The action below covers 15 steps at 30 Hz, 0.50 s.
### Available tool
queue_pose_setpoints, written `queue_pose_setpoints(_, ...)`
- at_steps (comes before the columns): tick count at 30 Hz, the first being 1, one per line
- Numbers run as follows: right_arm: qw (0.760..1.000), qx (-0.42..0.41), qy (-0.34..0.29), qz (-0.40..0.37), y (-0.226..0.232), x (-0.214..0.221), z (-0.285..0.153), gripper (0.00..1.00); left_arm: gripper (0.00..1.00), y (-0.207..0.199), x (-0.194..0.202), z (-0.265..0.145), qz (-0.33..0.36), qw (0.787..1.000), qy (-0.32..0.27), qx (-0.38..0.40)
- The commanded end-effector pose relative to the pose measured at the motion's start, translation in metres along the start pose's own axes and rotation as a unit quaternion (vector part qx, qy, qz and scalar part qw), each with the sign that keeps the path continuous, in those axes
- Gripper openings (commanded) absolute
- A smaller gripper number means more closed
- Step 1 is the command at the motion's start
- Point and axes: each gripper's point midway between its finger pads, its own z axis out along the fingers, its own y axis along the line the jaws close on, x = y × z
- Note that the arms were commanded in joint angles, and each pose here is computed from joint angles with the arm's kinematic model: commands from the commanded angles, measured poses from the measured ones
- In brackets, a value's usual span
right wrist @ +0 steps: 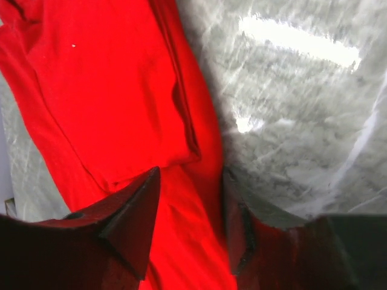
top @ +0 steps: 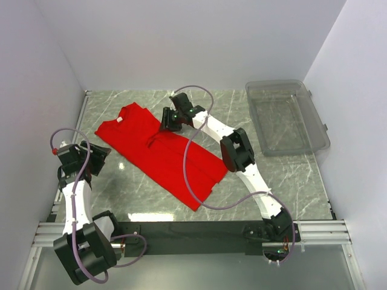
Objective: Fold and stack the t-shirts
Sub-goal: Fold the tshirt
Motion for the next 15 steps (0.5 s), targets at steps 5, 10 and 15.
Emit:
queue_pose_setpoints(5,0.999,0.038,-0.014,0.022,-0.015,-0.007,0.003,0.21,0.71,-0.014,-0.006,-0.010,0.012,1.000,-0.009,0.022)
queue_pose_setpoints(10,0.998,0.025,-0.026,0.054,-0.024,-0.019,0.002,0.00,0.71,-0.015,-0.005,-0.011,0.015,1.000,-0.008,0.021)
queue_pose_setpoints(15,0.994,0.016,-0.057,0.090,-0.043,-0.041,-0.007,0.00,0.71,-0.013,-0.004,-0.011,0.017,1.000,-0.005,0.019)
